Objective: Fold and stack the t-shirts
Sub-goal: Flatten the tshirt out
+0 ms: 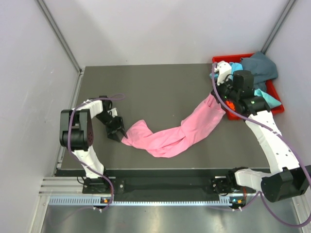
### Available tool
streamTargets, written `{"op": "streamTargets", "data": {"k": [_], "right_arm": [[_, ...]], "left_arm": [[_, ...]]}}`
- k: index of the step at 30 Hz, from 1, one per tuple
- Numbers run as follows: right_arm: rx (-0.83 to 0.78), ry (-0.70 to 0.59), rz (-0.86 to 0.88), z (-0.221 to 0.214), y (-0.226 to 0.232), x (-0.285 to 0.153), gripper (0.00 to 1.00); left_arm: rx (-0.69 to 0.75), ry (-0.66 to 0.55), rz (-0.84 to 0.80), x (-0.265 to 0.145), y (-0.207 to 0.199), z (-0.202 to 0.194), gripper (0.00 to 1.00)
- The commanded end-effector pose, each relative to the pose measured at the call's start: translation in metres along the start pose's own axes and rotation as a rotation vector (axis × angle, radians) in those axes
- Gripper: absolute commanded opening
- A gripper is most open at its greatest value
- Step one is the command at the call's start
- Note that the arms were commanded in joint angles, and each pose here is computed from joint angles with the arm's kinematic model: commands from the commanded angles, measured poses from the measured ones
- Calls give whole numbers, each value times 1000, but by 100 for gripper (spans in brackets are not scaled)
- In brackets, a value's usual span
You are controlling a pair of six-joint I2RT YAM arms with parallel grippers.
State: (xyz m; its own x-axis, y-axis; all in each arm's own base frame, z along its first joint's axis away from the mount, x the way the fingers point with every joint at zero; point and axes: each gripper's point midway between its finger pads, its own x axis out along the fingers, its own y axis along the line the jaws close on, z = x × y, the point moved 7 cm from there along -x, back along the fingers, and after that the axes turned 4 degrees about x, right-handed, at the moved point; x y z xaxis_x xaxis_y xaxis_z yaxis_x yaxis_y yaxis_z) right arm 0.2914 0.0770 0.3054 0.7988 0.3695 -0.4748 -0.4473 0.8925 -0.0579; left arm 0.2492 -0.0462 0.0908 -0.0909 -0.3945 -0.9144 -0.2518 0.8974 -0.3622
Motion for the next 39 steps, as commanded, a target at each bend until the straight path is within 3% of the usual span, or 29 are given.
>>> {"op": "streamTargets", "data": {"k": [1,4,6,9,12,18,22,24,25,26,30,33,39], "right_arm": [[-12,-100,-36,18,-7,-15,0],[0,-100,-45,15,-10,-18,0],[9,-95,-51,11,-11,-18,0],[17,-101,-59,11,-14,-21,0],[23,-106,-59,10,-14,-22,0],[28,-104,-58,8,-14,-22,0],[29,-105,-58,9,-14,-23,0],[28,-104,-56,8,-14,-23,0],[28,-105,-58,8,-14,-23,0],[29,-104,-59,8,-15,-23,0],[30,-106,-64,8,-16,-23,0],[27,-118,-75,11,-18,-25,0],[-38,-232,-175,55,-34,-39,0]], "left_arm": [[22,-56,-36,-8,-10,23,53],[23,-55,-39,-7,-11,29,45],[24,-51,-57,-7,-13,29,31],[26,-51,-74,-9,-16,28,25],[24,-50,-65,-10,-14,23,25],[10,-18,-68,-5,-9,5,40],[2,-5,-76,-1,-7,1,39],[2,-5,-86,0,-9,3,31],[6,-12,-96,-2,-11,7,22],[4,-5,-109,-2,-12,8,2],[23,-27,-121,-11,-19,15,0],[64,-103,-156,-33,-32,28,0],[325,-461,-199,-138,-83,75,0]]}}
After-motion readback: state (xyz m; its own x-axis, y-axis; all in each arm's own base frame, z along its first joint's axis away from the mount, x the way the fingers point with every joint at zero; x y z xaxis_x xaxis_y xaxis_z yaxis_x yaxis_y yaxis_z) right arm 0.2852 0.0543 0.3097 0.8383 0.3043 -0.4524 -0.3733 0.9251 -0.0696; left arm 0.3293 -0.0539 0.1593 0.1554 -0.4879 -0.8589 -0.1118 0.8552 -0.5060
